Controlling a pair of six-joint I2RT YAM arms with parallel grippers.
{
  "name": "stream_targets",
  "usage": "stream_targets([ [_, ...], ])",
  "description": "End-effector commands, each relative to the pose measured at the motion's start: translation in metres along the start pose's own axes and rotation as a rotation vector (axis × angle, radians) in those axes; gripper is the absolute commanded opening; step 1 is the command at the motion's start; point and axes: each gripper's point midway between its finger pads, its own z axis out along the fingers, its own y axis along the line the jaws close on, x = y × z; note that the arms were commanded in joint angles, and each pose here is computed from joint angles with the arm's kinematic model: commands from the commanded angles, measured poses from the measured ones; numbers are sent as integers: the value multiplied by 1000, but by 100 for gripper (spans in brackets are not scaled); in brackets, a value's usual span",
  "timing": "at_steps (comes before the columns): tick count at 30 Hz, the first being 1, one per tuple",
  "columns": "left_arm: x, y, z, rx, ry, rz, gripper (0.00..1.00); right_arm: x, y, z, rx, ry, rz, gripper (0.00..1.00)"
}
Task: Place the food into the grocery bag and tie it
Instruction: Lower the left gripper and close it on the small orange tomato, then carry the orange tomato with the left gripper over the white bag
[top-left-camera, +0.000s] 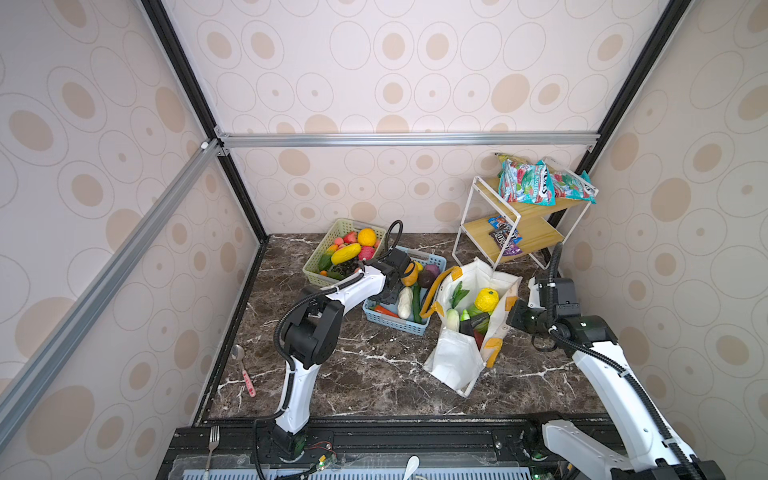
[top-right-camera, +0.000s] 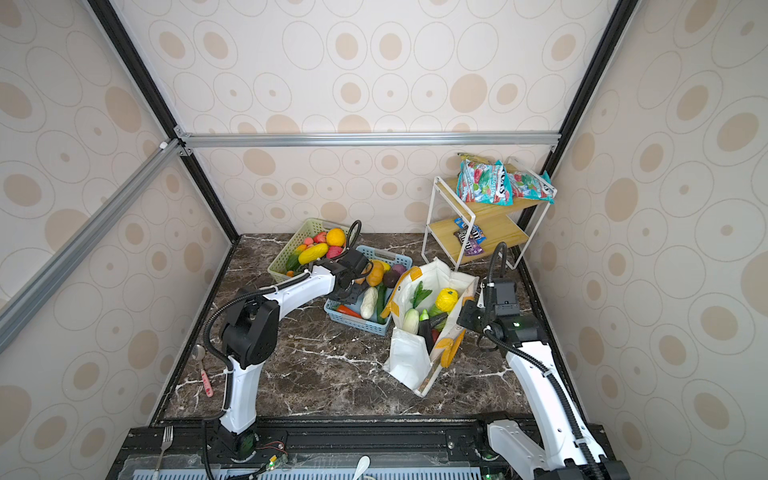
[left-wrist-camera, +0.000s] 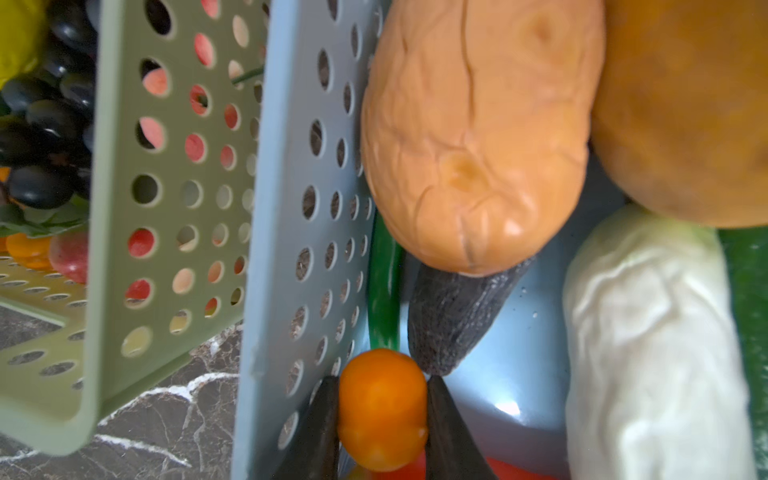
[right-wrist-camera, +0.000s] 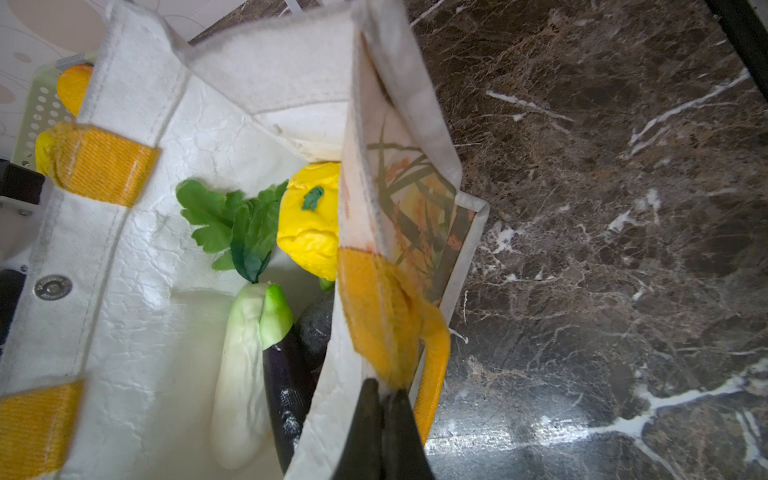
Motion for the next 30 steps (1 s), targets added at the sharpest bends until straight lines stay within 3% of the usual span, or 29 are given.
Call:
stream_targets([
  [1,-22,2,-35,29,-64,-31,28,15,-8,1,22,46,9,0],
  [30,-89,-33,-145,383,-275,-105,30,16,-9,0,20,42,21,0],
])
